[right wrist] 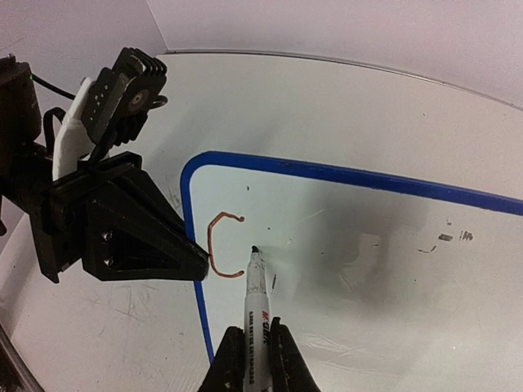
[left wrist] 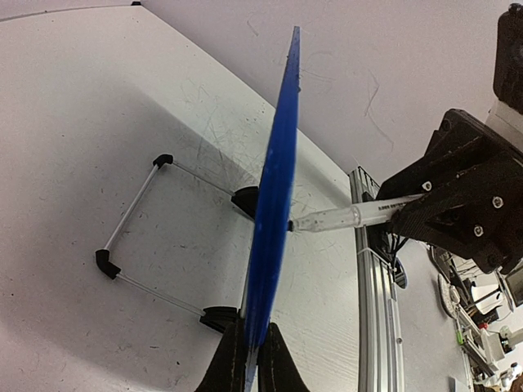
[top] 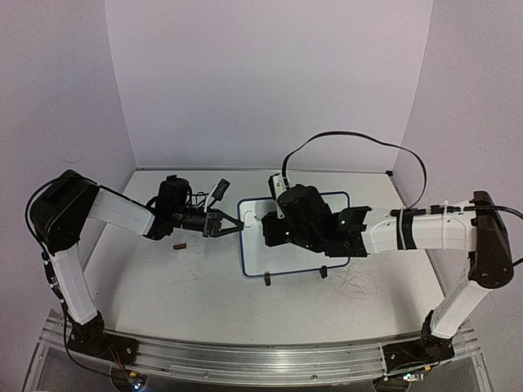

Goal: Write a sentence on the whiteboard

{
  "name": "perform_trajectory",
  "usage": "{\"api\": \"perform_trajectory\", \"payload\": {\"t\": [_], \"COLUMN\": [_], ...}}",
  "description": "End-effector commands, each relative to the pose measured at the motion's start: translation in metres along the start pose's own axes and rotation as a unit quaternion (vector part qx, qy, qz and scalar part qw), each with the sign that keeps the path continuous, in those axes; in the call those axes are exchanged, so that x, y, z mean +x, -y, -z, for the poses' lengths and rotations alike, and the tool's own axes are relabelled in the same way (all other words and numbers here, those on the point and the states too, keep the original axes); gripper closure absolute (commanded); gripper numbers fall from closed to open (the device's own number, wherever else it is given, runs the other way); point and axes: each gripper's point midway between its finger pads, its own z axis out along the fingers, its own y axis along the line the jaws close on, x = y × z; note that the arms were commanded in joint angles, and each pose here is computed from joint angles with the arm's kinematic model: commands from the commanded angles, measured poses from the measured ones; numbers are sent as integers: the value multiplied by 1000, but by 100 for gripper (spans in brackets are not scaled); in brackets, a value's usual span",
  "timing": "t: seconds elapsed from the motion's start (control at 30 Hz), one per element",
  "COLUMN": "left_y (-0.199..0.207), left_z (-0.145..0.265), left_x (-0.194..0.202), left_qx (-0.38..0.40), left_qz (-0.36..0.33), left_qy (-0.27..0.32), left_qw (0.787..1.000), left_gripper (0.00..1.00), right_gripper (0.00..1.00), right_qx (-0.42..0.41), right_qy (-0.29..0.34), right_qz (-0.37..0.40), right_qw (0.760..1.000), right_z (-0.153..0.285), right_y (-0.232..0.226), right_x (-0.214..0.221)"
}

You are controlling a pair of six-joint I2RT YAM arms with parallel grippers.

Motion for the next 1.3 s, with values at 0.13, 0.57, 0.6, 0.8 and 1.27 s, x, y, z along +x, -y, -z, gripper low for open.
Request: {"api": "perform_trajectory", "payload": {"t": [0.13, 0.57, 0.6, 0.8, 1.27], "left_y": [10, 10, 9, 9, 10], "left_z": [2, 2, 2, 2, 1], "left_x": [0, 0, 0, 0, 0], "left_qx": [14, 15, 15, 15, 16], "left_qz": [2, 0, 1, 1, 2], "left_qy": [-1, -1, -1, -2, -2], "left_qw": [1000, 1000, 1000, 1000, 1000], "left_gripper": [100, 100, 100, 100, 100], "right_gripper": [100, 100, 100, 100, 100], "right_qx": [13, 15, 15, 14, 20], "right_qy": [6, -13, -14, -19, -23], "right_qz": [-1, -4, -4, -6, -13], "right_qw": [1000, 1000, 1000, 1000, 999], "right_z": [-3, -5, -5, -4, 1], "right_y": [0, 3, 3, 4, 11], "right_x": [-8, 4, 5, 9, 14]}}
